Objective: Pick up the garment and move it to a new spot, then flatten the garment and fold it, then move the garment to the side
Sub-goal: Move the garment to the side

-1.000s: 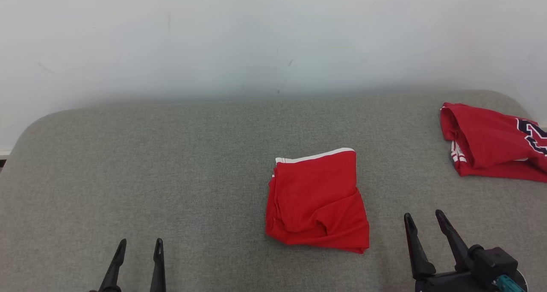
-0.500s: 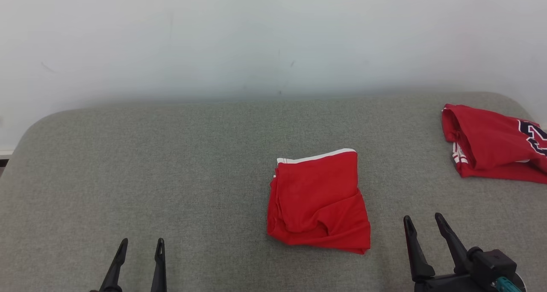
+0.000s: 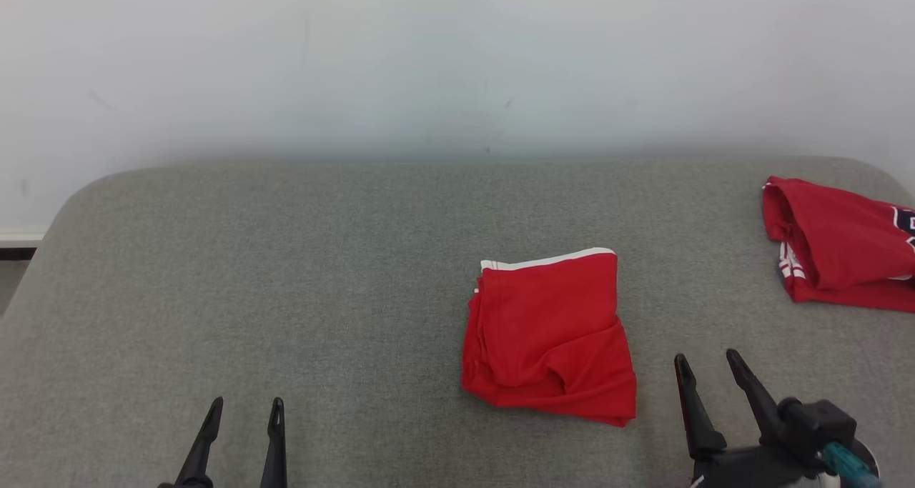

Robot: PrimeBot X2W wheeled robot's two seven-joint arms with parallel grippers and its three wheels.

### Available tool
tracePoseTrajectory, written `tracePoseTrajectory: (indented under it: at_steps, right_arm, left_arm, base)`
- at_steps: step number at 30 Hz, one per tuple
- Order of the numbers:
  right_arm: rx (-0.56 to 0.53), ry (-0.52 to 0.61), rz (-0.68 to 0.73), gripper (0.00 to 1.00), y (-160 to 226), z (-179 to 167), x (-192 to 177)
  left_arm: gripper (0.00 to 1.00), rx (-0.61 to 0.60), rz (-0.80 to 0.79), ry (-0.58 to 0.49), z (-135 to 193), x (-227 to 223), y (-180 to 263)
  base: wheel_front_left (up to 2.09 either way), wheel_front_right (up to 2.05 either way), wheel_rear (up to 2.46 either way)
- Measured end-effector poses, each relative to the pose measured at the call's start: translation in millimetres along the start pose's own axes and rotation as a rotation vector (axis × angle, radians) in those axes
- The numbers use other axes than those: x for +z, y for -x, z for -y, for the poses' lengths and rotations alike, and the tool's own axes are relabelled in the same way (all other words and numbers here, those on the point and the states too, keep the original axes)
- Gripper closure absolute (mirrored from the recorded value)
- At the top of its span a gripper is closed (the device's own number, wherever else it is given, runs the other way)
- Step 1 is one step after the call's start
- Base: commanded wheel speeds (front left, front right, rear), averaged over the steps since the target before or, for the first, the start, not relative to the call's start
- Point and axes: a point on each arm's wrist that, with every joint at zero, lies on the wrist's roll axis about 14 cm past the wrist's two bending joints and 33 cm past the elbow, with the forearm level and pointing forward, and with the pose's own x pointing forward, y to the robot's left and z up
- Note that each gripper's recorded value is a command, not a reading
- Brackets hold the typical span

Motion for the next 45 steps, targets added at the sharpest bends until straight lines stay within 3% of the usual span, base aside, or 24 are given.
tracePoseTrajectory:
  at_steps: [10, 19, 32, 33, 35, 45]
  right_arm:
    - [0.062, 0.062, -0.061, 0.00, -52.8, -4.4, -2.0]
    - [0.098, 0.084, -0.206, 0.00, -96.1, -9.3, -38.7]
    - [0.108, 0.044, -0.445, 0.00, -102.1, -21.3, -109.8]
    - [0.106, 0.037, -0.455, 0.08, -101.2, -22.0, -111.6]
    - [0.104, 0.030, -0.465, 1.00, -100.2, -22.9, -113.1]
    - [0.115, 0.104, -0.404, 1.00, -119.7, -5.8, -91.5]
  left_arm:
    - [0.00, 0.003, -0.014, 0.005, -0.6, -5.2, -10.6]
    - [0.00, 0.024, -0.037, 0.012, -7.8, -12.9, -20.9]
    - [0.00, 0.077, -0.074, 0.014, -25.2, -24.0, -18.9]
    - [0.00, 0.078, -0.073, 0.014, -25.7, -23.7, -19.0]
    - [0.00, 0.077, -0.072, 0.014, -25.3, -23.5, -19.8]
    - [0.00, 0.032, -0.074, 0.022, -12.3, -27.5, -35.1]
  base:
    - [0.00, 0.00, 0.00]
    - [0.00, 0.00, 0.00]
    - [0.00, 0.00, 0.00]
    - [0.00, 0.00, 0.00]
    - [0.00, 0.00, 0.00]
    - [0.00, 0.00, 0.00]
